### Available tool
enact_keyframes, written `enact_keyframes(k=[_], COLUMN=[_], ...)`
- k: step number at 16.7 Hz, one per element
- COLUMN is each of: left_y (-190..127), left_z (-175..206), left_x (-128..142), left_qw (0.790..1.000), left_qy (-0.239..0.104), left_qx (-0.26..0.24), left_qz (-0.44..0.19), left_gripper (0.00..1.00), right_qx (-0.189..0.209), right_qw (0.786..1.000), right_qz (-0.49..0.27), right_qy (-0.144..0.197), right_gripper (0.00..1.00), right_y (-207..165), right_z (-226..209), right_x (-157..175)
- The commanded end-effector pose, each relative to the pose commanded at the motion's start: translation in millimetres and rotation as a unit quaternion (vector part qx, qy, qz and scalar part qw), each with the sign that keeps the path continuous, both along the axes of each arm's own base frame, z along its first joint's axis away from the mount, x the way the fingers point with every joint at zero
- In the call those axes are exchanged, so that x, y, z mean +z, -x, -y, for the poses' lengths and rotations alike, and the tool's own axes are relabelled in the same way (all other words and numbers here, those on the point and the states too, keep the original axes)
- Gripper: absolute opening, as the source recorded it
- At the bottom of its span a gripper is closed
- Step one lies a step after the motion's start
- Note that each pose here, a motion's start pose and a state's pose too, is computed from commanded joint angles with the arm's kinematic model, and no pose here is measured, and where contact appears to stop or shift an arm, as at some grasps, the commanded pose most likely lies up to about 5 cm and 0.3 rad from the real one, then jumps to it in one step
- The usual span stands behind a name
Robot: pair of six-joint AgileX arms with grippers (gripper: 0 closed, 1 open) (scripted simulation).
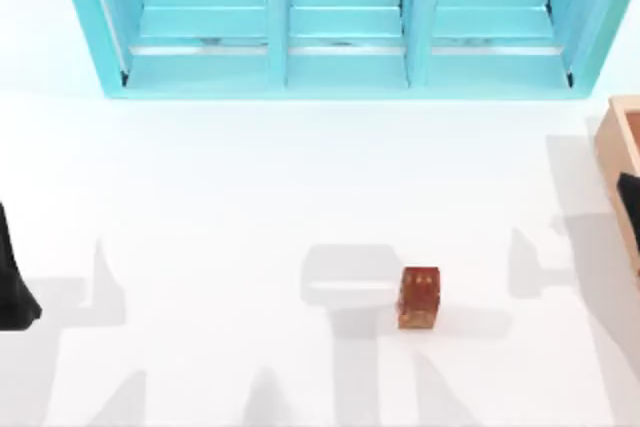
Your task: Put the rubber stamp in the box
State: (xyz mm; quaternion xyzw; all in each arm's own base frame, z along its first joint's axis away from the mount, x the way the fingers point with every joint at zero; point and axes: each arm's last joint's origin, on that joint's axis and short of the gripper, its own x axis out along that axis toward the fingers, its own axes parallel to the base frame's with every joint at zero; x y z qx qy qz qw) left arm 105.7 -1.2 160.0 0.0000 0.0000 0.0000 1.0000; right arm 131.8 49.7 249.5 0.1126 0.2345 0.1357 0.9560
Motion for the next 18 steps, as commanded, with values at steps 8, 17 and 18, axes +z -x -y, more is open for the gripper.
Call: enact_keyframes(k=[8, 17, 18], left_y=[0, 0, 0], left_z=[0, 0, 0], left_x=[0, 0, 0], left_qw=[1.000, 1.000, 1.000], left_qy=[0.000, 0.000, 0.000], left_qx=[0.000, 0.000, 0.000], left_qz=[0.000, 0.000, 0.000], left_gripper=[1.00, 1.00, 1.00], right_qx=[0.025, -0.020, -0.021], right_qw=[0.922, 0.843, 0.842], right_qz=[-0.373, -0.509, -0.511], right_qy=[0.097, 0.172, 0.173], right_gripper=[1.00, 1.00, 1.00], right_y=[-91, -143, -145], right_z=[-123, -196, -197], right_x=[7, -27, -28])
